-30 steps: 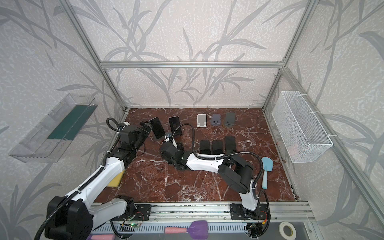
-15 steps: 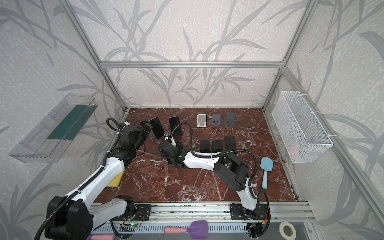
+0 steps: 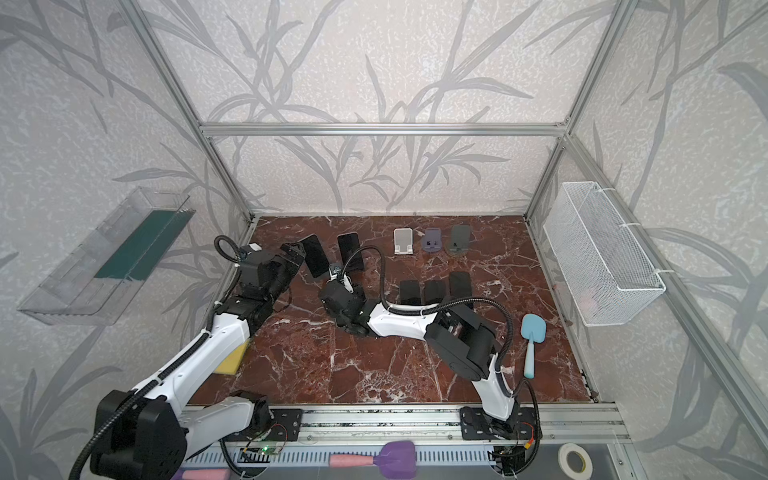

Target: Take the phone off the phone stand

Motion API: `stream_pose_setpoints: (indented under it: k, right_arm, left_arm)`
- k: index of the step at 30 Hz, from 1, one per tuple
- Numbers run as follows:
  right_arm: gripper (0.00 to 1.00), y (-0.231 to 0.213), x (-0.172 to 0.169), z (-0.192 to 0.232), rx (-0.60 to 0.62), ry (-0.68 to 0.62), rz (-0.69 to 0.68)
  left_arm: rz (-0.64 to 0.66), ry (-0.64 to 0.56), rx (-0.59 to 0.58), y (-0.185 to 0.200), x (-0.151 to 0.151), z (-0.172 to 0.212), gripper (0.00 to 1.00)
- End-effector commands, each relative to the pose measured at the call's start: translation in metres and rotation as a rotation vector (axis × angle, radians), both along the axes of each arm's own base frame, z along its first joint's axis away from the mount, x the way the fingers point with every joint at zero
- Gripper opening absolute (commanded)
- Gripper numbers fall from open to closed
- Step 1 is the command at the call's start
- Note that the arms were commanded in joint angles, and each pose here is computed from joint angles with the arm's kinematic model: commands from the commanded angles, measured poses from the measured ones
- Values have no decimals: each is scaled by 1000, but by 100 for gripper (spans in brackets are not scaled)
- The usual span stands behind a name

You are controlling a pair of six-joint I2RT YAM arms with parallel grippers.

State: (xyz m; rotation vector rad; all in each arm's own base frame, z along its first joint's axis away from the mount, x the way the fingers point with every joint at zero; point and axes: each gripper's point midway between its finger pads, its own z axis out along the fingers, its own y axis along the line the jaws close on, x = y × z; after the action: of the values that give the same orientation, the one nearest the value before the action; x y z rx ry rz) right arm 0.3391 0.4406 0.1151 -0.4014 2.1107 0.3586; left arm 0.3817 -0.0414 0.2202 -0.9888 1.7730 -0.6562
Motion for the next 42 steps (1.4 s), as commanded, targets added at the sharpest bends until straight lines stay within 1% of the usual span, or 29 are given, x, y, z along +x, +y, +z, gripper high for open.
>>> stream_pose_setpoints:
  k: [1,5,14,25,42]
  right_arm:
    - [74,-3,2,20,33,-34,5]
    - [73,1,0,25,42,-40,30]
    - [69,-3,-2,48,78,-73,39]
    - [69,-8,-5,64,109,-92,43]
    - [68,-42,-14,94,146,-137,4]
  left_arm:
    - [5,-41,-24,0,6,14,97]
    - [11,-41,-20,1,5,14,96]
    - [2,-46,-23,0,6,16,96]
    - [-9,-53,-12,-1,6,20,96]
    - [-70,-47,-27,-14,12,16,95]
